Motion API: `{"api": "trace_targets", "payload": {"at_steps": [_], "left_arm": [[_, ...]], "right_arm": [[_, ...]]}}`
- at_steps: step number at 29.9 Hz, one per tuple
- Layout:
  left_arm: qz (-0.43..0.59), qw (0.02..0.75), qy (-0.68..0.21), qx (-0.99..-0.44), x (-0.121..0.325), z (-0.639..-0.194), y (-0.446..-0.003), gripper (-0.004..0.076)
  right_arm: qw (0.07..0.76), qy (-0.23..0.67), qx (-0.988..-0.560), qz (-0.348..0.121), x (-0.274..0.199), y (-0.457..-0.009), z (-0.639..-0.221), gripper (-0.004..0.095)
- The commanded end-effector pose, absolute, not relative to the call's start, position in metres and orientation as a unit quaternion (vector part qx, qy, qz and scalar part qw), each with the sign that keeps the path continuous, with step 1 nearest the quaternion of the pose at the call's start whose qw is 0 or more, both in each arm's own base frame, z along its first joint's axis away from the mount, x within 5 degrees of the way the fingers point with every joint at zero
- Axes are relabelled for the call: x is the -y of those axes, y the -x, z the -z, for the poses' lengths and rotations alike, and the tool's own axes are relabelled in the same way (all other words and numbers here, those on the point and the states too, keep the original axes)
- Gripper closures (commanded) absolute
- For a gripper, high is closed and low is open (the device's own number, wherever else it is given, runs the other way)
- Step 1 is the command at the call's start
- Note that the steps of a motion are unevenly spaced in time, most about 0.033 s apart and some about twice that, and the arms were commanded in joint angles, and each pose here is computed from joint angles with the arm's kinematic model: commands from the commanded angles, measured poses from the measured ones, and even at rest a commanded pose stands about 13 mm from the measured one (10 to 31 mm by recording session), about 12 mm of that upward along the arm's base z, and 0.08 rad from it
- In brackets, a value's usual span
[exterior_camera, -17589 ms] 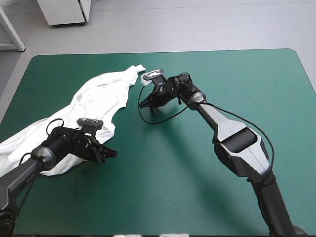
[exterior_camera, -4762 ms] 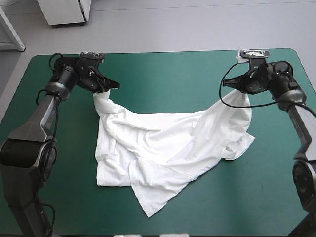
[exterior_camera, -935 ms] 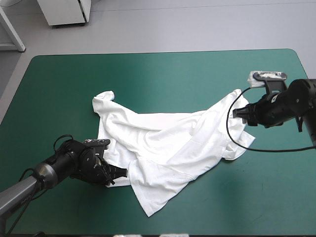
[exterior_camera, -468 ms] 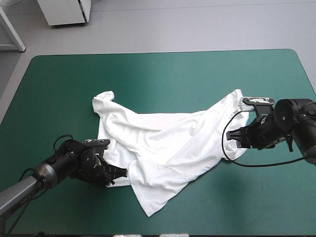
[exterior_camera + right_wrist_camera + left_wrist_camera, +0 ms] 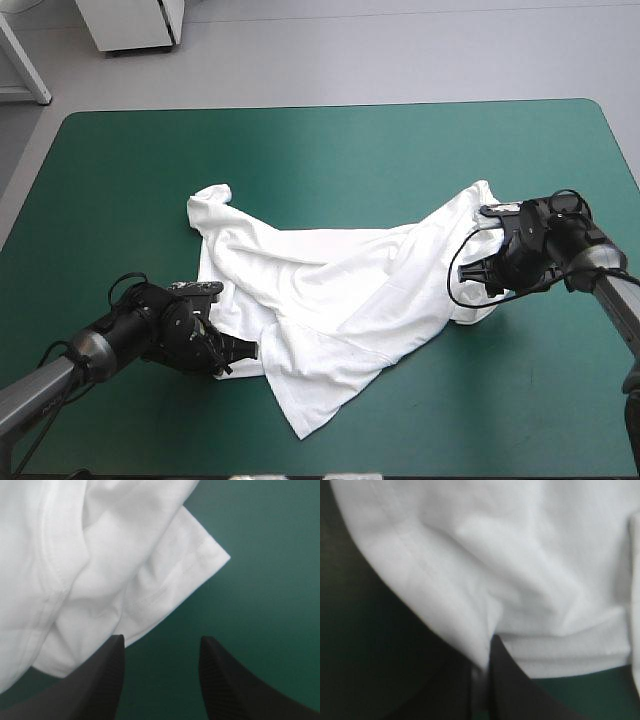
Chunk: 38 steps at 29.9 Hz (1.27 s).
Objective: Fold the cloth
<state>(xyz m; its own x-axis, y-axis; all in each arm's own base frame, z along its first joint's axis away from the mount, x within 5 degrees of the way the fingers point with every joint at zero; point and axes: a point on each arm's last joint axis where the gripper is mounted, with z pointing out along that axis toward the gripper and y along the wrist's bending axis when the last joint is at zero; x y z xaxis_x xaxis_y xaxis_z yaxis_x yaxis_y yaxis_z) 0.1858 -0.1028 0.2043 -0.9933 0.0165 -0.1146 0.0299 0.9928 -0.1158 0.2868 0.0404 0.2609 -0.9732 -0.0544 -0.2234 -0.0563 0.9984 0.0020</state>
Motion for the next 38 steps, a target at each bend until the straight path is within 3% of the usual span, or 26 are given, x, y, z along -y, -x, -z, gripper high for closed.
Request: {"api": "trace_targets", "payload": {"at_steps": [1,10,23,25,30,34,38], "left_arm": [[0.053,0.077,-0.02,-0.995,0.103,-0.205,-0.191,0.0733],[0.056,0.081,-0.016,-0.995,0.103,-0.205,-0.192,0.0733],[0.056,0.082,-0.016,-0.995,0.103,-0.205,-0.192,0.0733],[0.057,0.084,-0.016,-0.995,0.104,-0.205,-0.192,0.0733],[0.061,0.092,-0.016,-0.994,0.104,-0.206,-0.194,0.0733],[0.06,0.093,-0.018,-0.994,0.105,-0.208,-0.195,0.0733],[0.05,0.116,-0.031,-0.992,0.105,-0.221,-0.204,0.0733]], "right_arm": [[0.137,0.023,-0.99,0.004,-0.034,-0.298,-0.262,0.0463],[0.146,-0.047,-0.988,-0.035,0.007,-0.311,-0.251,0.0463],[0.096,-0.043,-0.991,-0.081,-0.002,-0.328,-0.211,0.0471],[0.081,-0.036,-0.993,-0.081,-0.007,-0.329,-0.203,0.0533],[0.027,0.004,-0.996,-0.081,-0.03,-0.329,-0.18,0.0911],[0.017,-0.002,-0.996,-0.083,-0.037,-0.329,-0.177,0.0925],[0.032,0.012,-0.997,-0.075,-0.036,-0.331,-0.203,0.0925]]}}
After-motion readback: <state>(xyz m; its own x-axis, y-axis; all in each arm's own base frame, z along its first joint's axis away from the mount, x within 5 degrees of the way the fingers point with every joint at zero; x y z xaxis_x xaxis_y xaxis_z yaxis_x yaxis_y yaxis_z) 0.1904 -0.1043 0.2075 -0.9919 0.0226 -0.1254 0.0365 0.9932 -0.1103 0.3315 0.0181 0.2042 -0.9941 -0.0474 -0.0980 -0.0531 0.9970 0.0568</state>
